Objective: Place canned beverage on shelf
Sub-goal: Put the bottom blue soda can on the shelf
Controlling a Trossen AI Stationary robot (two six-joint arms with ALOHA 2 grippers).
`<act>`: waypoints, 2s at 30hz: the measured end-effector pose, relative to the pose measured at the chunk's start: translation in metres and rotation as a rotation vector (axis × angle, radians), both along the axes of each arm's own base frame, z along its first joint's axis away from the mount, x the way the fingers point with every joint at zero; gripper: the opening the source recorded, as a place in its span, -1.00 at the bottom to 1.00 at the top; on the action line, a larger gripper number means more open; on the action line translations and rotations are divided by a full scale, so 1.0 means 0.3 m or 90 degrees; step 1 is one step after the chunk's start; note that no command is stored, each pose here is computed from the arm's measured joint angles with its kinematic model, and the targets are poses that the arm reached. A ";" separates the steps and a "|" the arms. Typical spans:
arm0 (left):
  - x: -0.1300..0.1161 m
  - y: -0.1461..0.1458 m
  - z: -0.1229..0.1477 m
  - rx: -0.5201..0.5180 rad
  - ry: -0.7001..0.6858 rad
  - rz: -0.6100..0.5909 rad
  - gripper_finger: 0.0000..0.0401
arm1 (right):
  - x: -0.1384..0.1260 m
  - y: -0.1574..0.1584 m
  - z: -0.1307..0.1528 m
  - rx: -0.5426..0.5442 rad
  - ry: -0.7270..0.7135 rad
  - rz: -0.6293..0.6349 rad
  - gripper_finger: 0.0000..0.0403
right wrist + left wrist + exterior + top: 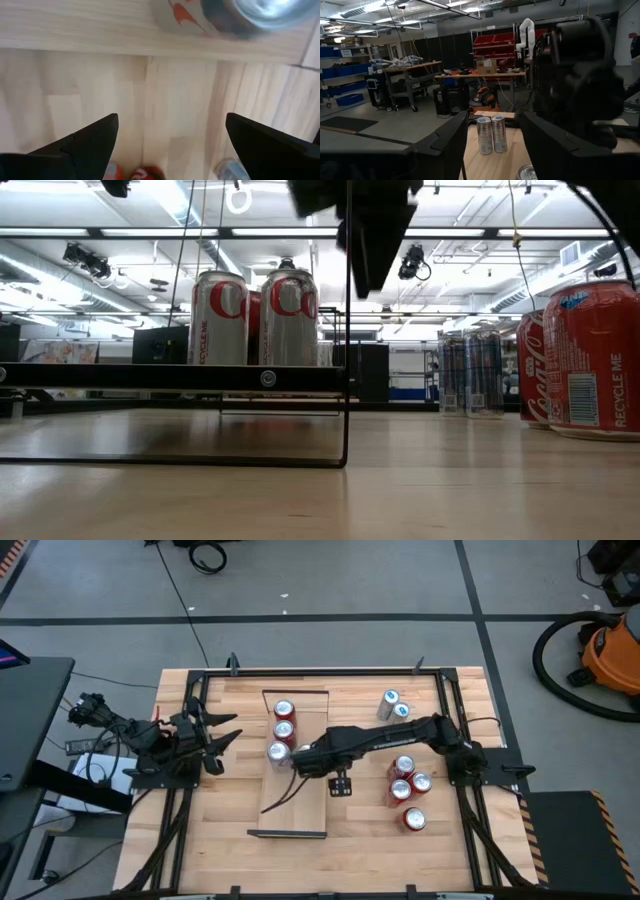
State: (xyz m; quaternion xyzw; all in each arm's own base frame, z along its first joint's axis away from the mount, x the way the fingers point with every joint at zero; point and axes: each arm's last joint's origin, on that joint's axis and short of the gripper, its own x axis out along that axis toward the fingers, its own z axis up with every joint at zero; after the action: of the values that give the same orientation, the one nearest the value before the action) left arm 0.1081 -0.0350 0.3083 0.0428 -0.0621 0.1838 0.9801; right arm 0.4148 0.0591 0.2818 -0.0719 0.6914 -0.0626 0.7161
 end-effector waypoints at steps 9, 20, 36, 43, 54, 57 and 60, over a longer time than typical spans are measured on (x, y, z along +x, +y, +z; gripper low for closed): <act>0.000 0.000 -0.001 -0.002 0.000 0.000 -0.03 | -0.165 0.011 0.038 -0.031 -0.032 -0.100 0.87; 0.000 0.000 0.001 0.001 -0.002 0.001 -0.03 | -0.379 -0.059 0.066 -0.009 -0.097 -0.219 0.86; 0.000 0.001 0.003 0.000 -0.005 0.001 -0.03 | -0.540 -0.279 0.081 -0.077 -0.148 -0.357 0.86; -0.001 0.001 0.003 0.001 -0.005 0.001 -0.03 | -0.583 -0.416 0.066 -0.084 -0.132 -0.425 0.86; -0.001 0.001 0.003 0.001 -0.005 0.001 -0.03 | -0.629 -0.535 0.041 -0.044 -0.108 -0.501 0.91; -0.001 0.001 0.003 0.001 -0.005 0.001 -0.03 | -0.641 -0.549 -0.007 -0.026 -0.089 -0.503 0.93; -0.001 0.001 0.003 0.001 -0.005 0.001 -0.03 | -0.645 -0.563 -0.055 -0.012 -0.092 -0.510 0.94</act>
State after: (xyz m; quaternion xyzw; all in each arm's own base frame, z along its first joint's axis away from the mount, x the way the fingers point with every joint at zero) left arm 0.1079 -0.0348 0.3092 0.0426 -0.0657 0.1847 0.9797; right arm 0.2213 -0.1099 0.2653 0.2011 0.6121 -0.3476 0.6812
